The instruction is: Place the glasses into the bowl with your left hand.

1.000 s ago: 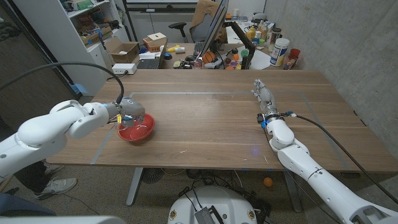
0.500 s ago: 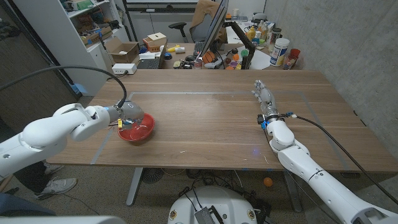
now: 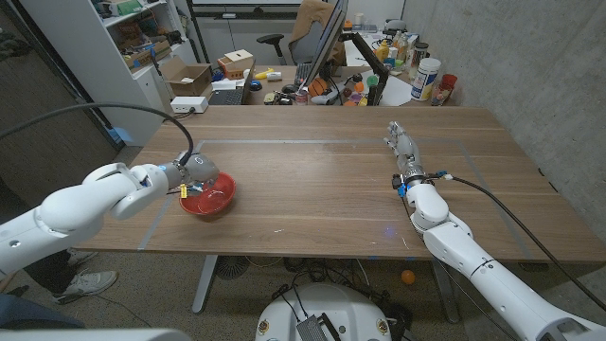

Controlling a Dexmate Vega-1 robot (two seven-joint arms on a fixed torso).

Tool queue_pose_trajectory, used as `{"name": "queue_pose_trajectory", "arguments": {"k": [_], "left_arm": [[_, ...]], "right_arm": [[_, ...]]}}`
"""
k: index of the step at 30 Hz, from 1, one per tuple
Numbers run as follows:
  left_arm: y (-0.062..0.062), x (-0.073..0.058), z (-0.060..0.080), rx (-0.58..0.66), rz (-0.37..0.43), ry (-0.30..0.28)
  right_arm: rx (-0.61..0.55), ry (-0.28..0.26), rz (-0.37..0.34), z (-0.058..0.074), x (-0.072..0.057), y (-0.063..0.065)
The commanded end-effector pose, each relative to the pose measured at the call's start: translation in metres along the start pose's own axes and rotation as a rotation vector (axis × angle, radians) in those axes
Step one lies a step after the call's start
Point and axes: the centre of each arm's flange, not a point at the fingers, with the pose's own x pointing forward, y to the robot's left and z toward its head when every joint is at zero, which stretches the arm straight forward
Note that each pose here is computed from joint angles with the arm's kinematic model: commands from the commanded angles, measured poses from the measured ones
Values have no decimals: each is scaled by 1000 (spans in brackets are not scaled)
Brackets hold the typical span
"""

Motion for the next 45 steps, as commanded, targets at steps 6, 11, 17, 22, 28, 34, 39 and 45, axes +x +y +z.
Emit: {"name": "queue_pose_trajectory", "arguments": {"k": [6, 11, 17, 22, 28, 34, 39, 45], "left_arm": [[-14, 10, 13, 66, 33, 46], [-15, 10, 13, 71, 40, 64], [-15, 10, 12, 66, 46, 82], [-15, 9, 14, 79, 73, 111], [-13, 8, 16, 84, 106, 136], [-12, 8, 16, 76, 125, 155], [-10, 8, 13, 53, 145, 171], [-6, 7, 11, 23, 153, 194]], "right_arm": [[-7, -1, -16, 2, -2, -2], [-7, 0, -15, 2, 0, -2], [-4, 1, -13, 1, 1, -1], [-3, 2, -13, 0, 2, -1], [-5, 3, -14, 0, 3, -1], [-8, 6, -17, -1, 4, -2], [-7, 7, -14, -1, 6, -2], [-10, 9, -11, -2, 7, -2]]}}
